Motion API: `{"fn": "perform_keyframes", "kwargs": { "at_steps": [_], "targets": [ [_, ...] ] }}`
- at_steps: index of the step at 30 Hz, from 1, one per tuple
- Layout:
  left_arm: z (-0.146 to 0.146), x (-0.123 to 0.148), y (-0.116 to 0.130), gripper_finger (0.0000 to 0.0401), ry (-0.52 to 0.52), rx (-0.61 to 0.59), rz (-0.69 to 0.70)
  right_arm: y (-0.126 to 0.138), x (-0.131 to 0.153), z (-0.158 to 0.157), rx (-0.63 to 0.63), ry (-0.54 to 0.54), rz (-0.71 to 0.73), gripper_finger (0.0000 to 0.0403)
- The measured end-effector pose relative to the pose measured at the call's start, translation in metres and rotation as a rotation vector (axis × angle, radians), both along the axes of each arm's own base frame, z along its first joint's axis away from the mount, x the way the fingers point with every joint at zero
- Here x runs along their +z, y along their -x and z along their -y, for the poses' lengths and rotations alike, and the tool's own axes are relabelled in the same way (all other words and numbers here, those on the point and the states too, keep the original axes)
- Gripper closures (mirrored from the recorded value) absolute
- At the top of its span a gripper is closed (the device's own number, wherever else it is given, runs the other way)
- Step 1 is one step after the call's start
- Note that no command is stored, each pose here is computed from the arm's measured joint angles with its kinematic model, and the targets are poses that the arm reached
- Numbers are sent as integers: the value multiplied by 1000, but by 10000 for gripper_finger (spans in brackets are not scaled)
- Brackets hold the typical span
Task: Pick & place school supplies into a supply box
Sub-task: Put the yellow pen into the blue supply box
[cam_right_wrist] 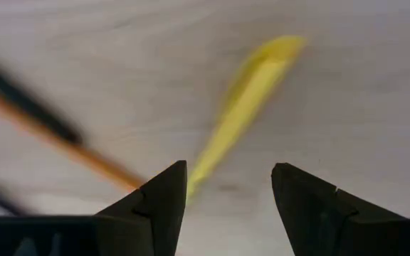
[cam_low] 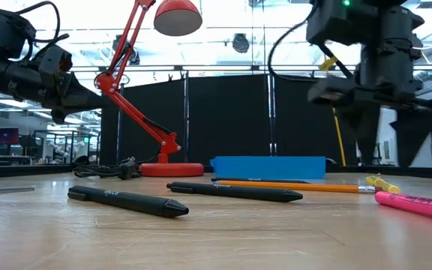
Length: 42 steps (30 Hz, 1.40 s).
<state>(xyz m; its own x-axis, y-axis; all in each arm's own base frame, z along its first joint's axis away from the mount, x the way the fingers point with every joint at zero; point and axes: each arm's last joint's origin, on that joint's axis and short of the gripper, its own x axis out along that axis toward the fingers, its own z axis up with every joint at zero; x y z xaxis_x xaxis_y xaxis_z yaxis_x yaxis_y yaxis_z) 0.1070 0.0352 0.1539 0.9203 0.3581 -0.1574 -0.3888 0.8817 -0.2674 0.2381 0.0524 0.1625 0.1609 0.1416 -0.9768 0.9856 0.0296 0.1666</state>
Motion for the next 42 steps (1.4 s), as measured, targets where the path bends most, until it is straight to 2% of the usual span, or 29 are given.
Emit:
{"fn": "perform_keyframes", "kwargs": {
  "at_steps": [13, 28, 37, 42],
  "targets": [
    [0, 0, 0, 370, 2, 1, 1, -6, -11, 0, 5, 53, -4, 209],
    [0, -1, 0, 370, 0, 8, -14, -13, -28, -3, 60, 18, -43, 210],
    [0, -1, 0, 370, 0, 9, -14, -12, -29, -2, 72, 46, -48, 268],
    [0, -1, 0, 370, 0, 8, -16, -14, -29, -2, 119, 54, -31, 306]
  ]
}}
